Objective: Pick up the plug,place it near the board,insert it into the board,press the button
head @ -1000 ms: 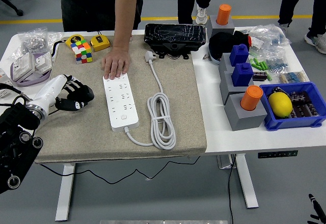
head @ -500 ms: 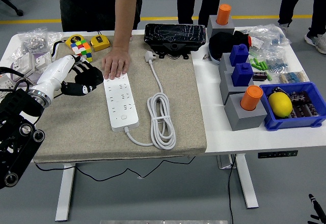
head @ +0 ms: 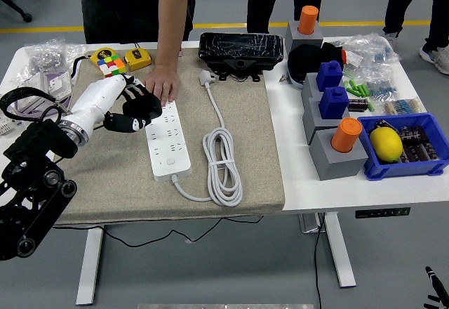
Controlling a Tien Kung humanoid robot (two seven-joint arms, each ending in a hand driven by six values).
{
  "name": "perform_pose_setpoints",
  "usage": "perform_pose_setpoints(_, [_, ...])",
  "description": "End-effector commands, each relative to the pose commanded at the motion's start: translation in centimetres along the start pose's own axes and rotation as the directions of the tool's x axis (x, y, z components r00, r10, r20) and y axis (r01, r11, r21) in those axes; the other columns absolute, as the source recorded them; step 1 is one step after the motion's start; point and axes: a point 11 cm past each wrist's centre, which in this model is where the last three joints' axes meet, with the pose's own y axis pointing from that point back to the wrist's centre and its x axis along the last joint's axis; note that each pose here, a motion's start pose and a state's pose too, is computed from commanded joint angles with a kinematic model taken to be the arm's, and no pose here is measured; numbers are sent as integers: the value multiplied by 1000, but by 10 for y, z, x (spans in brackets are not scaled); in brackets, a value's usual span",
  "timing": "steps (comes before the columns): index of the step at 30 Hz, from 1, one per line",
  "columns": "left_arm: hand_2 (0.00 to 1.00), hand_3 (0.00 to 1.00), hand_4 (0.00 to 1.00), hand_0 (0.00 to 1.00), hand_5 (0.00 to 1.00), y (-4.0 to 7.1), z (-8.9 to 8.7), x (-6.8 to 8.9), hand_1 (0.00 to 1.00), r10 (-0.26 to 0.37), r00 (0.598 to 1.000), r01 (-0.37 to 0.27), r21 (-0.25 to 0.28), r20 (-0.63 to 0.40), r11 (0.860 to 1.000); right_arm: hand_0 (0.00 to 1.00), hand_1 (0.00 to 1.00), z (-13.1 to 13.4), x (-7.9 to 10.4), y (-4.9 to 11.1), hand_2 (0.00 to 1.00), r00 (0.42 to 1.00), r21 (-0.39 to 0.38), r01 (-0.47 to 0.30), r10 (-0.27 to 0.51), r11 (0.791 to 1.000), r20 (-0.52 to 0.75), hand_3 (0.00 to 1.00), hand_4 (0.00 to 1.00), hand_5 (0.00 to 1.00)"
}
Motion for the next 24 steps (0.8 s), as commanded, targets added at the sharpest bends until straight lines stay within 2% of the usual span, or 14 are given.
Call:
perform_pose_setpoints(8, [390,510,752,723,2,-8,-5,-9,439,-40,999,40,4,30,999,998,855,-3,1,0,769,1000,5,-1,1,1000,1,841,998,998])
perform_pose_setpoints(18, [397,507,758,723,2,-9,-16,-24,441,-95,995,94,24,37,995,998,855,-2,1,0,769,1000,3,-1,1,1000,1,841,998,998])
perform_pose_setpoints(24, [399,509,759,722,2,-9,-17,-27,441,-99,995,99,26,32,995,998,855,-4,0,0,769,1000,6,0,0,1000,0,840,998,998])
